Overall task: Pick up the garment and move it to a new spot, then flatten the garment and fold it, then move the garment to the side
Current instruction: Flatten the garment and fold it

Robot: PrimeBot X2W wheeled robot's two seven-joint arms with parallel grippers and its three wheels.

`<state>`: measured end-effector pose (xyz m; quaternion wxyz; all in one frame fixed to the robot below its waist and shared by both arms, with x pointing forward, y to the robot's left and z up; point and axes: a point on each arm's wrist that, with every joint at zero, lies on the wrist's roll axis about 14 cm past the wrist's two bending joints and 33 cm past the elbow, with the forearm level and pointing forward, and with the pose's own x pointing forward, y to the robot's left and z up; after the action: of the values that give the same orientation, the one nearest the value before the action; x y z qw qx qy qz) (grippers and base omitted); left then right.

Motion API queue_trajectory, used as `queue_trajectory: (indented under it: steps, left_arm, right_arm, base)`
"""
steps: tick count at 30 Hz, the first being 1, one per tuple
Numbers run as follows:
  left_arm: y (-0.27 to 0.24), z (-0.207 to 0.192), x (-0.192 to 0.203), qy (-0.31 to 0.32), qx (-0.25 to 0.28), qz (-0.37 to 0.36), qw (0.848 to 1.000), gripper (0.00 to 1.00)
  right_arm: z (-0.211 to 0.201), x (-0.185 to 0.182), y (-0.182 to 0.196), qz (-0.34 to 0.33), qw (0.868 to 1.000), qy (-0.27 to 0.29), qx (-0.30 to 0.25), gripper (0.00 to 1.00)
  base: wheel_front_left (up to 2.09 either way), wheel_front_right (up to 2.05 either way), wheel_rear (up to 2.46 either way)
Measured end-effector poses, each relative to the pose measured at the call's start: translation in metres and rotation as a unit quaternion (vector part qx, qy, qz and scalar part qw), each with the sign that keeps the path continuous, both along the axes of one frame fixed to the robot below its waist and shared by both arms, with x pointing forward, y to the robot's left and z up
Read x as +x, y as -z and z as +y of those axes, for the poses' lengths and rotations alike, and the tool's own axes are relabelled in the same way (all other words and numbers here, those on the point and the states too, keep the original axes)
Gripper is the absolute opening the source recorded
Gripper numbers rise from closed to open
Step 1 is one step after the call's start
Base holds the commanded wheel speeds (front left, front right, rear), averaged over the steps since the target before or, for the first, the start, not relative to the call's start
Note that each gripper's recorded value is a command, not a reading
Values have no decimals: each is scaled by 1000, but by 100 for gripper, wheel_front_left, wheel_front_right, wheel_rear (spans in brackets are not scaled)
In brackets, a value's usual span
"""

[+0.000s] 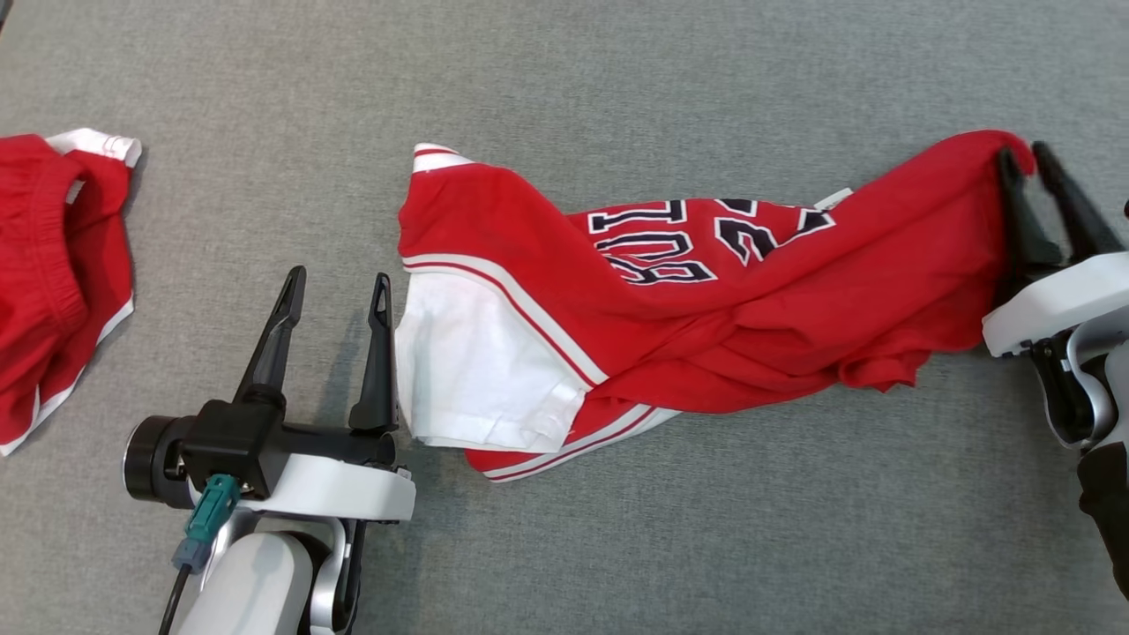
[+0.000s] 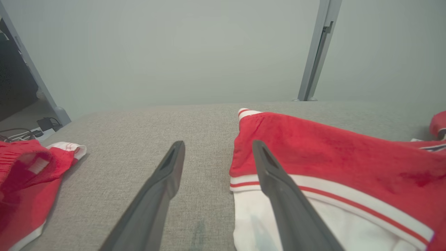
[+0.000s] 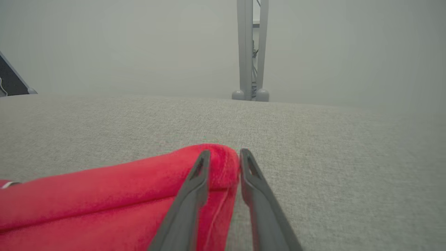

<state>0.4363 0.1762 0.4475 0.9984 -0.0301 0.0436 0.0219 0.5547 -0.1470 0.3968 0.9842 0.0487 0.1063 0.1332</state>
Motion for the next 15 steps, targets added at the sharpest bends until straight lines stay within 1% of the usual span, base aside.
queue_trajectory:
  steps: [1,2,4,12,15]
  left_arm:
    - [1,-1,0,1,-1,1,1000,100]
    - [0,-3,2,4,-2,-3,1000,100]
    - [-2,-4,3,5,-3,-6,1000,100]
    - [-15,1,-9,-2,-3,-19,1000,100]
    - [-19,1,-16,-5,-6,-22,1000,100]
  right_arm:
    - [-1,0,-3,-4,1000,2,3,100]
    - [-5,2,-19,-28,1000,8,11,100]
    - [-11,-2,-32,-47,998,20,23,100]
    - [-30,-54,-61,-86,994,57,39,100]
    - [-34,-78,-64,-88,993,66,40,100]
  base:
    - [0,0,0]
    - [0,0,0]
    - [0,0,0]
    - [0,0,0]
    - [0,0,0]
